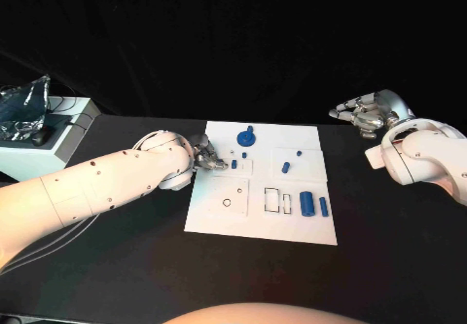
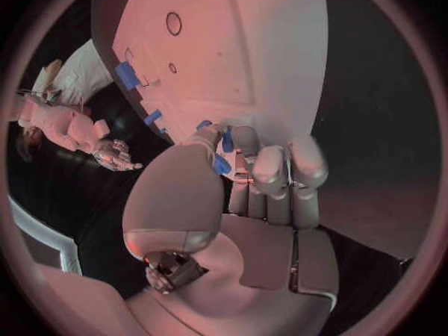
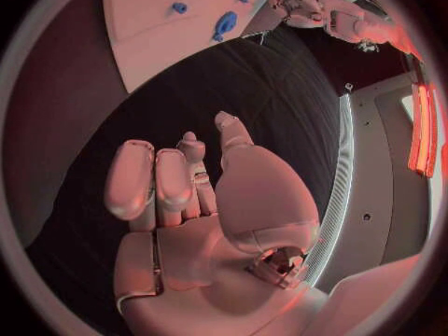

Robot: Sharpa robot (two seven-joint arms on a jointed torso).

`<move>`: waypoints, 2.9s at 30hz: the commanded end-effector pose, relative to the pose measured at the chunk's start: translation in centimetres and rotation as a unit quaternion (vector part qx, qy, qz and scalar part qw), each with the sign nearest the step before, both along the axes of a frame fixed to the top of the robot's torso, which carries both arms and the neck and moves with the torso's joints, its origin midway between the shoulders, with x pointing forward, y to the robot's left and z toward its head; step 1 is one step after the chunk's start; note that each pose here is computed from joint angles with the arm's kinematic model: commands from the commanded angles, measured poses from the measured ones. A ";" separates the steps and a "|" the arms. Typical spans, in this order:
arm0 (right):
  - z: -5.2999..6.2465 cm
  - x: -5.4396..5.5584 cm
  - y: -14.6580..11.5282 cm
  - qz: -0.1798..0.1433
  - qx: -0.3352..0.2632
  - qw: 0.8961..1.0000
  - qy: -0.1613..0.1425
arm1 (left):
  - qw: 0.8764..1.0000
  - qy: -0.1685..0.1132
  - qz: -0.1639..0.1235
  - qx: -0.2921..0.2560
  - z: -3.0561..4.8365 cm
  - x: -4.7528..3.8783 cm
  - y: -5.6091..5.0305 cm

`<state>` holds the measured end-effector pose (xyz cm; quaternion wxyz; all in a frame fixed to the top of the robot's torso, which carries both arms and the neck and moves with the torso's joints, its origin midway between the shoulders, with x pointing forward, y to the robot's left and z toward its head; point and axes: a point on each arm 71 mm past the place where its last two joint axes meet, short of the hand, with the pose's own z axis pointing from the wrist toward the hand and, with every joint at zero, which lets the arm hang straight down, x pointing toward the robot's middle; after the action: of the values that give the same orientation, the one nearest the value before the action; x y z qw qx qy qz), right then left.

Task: Assemble the parts on the task board

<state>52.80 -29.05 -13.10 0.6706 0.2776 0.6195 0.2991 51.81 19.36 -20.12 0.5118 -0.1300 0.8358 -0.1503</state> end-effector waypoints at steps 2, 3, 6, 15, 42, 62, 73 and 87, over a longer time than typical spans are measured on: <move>0.0 0.0 0.1 0.007 -0.004 1.000 -0.004 | 1.000 -0.003 -0.011 -0.001 0.11 -0.05 -0.3; 0.0 0.0 0.1 0.007 -0.004 1.000 -0.003 | 1.000 -0.004 -0.011 -0.001 0.12 -0.06 -0.3; 0.0 0.0 0.1 0.007 -0.004 1.000 -0.003 | 1.000 -0.005 -0.012 -0.001 0.13 -0.06 -0.3; 0.0 0.0 0.2 0.007 -0.004 1.000 -0.003 | 1.000 -0.005 -0.012 -0.001 0.15 -0.08 -0.3; 0.0 -0.1 0.1 0.006 -0.004 1.000 -0.004 | 1.000 0.004 -0.007 -0.008 0.01 -0.06 -0.1; 0.0 0.0 0.1 0.006 -0.005 1.000 -0.003 | 1.000 -0.005 -0.001 -0.017 0.17 -0.01 -0.2; -0.1 0.0 0.0 0.006 -0.005 1.000 -0.002 | 1.000 -0.008 0.003 -0.019 0.48 0.06 -0.1; -0.2 0.0 0.1 0.009 -0.005 1.000 0.003 | 1.000 0.012 0.006 -0.014 0.42 0.09 0.1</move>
<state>52.77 -29.09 -13.30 0.6691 0.2781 0.6214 0.2980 51.99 19.61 -19.59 0.5114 -0.1448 0.8322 -0.1579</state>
